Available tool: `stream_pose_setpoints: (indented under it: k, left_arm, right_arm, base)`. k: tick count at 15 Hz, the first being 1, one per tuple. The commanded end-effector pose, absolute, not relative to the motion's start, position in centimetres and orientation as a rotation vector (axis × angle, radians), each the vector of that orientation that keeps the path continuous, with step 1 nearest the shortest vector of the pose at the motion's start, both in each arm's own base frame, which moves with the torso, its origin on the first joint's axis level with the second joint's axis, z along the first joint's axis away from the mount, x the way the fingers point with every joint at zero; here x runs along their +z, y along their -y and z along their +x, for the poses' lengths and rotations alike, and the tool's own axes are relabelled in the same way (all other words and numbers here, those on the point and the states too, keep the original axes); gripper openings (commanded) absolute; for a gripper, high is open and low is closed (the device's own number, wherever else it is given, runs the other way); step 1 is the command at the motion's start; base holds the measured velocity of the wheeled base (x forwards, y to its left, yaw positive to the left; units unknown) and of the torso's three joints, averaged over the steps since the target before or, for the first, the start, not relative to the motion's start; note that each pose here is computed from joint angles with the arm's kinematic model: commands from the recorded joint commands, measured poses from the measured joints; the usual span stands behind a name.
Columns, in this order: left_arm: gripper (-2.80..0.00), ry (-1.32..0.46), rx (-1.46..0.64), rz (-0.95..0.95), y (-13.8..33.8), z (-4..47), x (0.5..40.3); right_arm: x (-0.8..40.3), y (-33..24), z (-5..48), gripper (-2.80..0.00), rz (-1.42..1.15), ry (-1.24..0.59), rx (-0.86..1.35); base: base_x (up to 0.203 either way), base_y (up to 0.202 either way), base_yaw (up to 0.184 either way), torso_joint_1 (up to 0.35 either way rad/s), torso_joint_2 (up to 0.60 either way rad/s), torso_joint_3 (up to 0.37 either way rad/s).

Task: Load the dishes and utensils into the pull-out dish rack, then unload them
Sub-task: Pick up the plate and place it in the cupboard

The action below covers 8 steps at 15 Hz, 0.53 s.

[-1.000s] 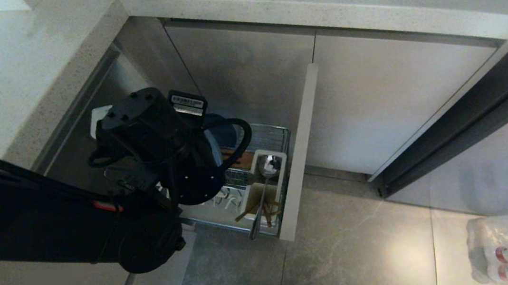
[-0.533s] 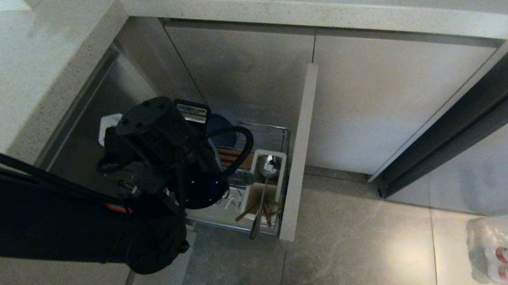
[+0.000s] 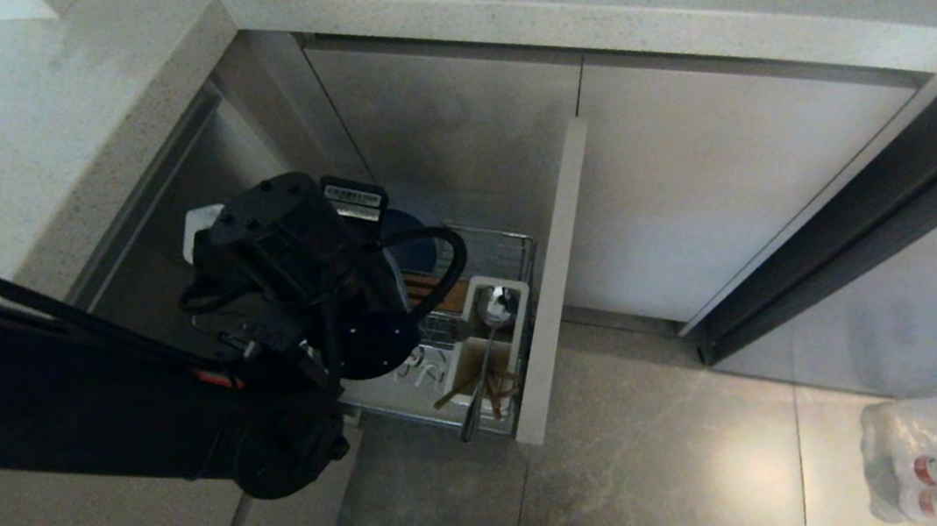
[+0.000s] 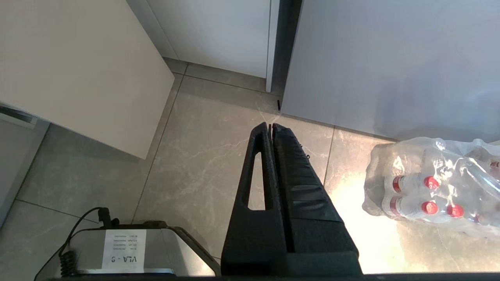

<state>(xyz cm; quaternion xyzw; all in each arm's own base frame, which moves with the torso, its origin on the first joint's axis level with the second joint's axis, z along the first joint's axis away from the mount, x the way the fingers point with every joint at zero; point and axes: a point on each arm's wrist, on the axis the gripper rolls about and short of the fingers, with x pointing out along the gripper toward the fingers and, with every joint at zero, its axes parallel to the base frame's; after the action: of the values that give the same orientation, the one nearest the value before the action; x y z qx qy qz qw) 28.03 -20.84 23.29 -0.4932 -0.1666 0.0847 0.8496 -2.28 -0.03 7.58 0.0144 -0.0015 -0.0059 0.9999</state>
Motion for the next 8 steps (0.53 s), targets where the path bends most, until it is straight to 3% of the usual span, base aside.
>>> stream_pose_setpoints:
  k: [1,8]
  left_arm:
    - [-2.80,0.370,0.157,-1.072,20.74,27.46,24.24]
    - [-2.80,0.404,0.136,-1.115,20.59,27.34,24.71]
  right_arm:
    - [7.58,0.03,-2.27,-2.80,0.029,0.002,-0.012]
    - [7.58,0.03,-2.27,-2.80,0.029,0.002,-0.012]
  base:
    - [0.000,0.000,0.000,0.000,0.00,0.000]
    - [0.000,0.000,0.000,0.000,0.00,0.000]
